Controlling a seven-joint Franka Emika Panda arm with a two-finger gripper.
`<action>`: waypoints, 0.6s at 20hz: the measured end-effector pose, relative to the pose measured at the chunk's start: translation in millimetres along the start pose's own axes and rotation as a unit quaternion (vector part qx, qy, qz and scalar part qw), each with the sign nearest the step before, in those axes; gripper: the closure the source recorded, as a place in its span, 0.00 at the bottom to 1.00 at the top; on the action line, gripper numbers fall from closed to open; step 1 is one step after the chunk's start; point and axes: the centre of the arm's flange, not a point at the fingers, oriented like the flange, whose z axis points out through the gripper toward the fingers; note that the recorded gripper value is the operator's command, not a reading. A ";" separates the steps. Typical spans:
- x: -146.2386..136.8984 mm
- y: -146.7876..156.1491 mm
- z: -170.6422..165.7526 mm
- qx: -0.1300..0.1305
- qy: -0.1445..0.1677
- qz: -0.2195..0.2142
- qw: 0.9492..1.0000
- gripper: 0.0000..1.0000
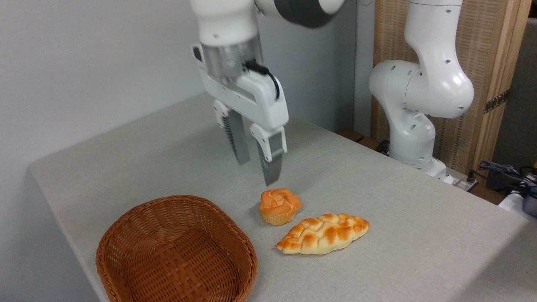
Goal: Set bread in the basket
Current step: 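Lower the open gripper onto the round orange bun, then close the gripper on the round bun and lift it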
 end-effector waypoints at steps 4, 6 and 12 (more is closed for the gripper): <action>4.2 26.5 58.9 -0.004 -0.014 0.033 0.999 0.00; 9.6 35.4 82.1 0.003 -0.013 0.044 0.999 0.00; 7.8 45.4 117.6 -0.001 -0.020 0.074 0.997 0.59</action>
